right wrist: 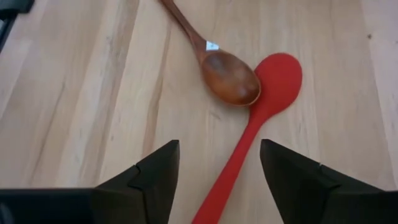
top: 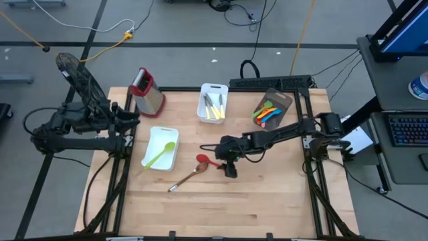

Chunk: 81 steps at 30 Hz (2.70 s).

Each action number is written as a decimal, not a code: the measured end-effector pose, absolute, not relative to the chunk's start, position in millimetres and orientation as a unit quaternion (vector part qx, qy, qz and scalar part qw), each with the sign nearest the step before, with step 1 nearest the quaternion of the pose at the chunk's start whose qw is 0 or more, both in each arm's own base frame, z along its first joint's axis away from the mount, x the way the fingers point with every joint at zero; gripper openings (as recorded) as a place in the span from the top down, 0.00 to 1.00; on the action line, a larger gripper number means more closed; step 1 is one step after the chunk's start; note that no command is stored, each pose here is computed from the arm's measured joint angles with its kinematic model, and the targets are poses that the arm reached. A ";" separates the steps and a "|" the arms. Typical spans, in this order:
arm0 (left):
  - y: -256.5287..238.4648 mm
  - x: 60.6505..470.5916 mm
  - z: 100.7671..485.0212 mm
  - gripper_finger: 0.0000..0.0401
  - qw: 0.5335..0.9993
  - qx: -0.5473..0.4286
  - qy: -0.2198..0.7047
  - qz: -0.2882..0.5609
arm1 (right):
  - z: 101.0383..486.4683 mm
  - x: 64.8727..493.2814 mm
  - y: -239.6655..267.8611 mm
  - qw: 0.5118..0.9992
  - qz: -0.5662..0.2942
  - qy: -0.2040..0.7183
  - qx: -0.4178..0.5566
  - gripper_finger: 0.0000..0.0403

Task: Pick & Place Kitchen Items
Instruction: Put the red serving spoon into the bottom white bin

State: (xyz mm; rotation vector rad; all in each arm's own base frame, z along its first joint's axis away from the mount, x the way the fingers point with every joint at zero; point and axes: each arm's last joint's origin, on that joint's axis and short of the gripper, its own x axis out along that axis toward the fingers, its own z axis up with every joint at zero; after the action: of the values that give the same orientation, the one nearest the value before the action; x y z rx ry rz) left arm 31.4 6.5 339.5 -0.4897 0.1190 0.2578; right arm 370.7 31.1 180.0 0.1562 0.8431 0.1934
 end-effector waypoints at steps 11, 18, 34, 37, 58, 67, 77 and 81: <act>6.5 31.3 339.4 0.50 0.962 -0.235 0.060 0.127 | 162.7 381.8 32.8 0.913 0.083 0.394 0.072 0.47; 6.4 31.3 339.3 0.50 0.963 -0.229 0.061 0.126 | 147.2 381.2 34.8 0.899 0.063 0.426 0.086 0.47; 6.5 31.4 339.4 0.50 0.973 -0.186 0.067 0.124 | 82.3 368.2 63.5 0.837 -0.084 0.538 0.051 0.56; 6.4 31.4 339.4 0.50 0.974 -0.179 0.068 0.123 | 78.6 363.0 65.4 0.821 -0.106 0.559 0.055 0.64; 6.6 31.4 339.6 0.50 0.976 -0.163 0.068 0.125 | 96.2 359.7 55.7 0.805 -0.199 0.529 0.181 0.95; 7.5 31.4 339.8 0.50 0.975 -0.162 0.065 0.139 | 136.1 359.2 41.7 0.832 -0.199 0.479 0.196 0.95; 7.8 41.4 339.5 0.50 0.970 -0.183 0.082 0.139 | 178.1 364.6 26.2 0.873 -0.187 0.385 0.233 0.96; 8.3 50.5 338.8 0.50 0.966 -0.194 0.097 0.144 | 198.4 371.2 19.9 0.896 -0.154 0.322 0.265 0.96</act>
State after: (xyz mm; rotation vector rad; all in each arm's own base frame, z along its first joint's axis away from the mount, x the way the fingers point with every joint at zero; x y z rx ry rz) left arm 50.5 8.3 338.8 -0.3926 0.1961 0.2904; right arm 371.2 19.9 198.4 0.5482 0.6682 -0.3188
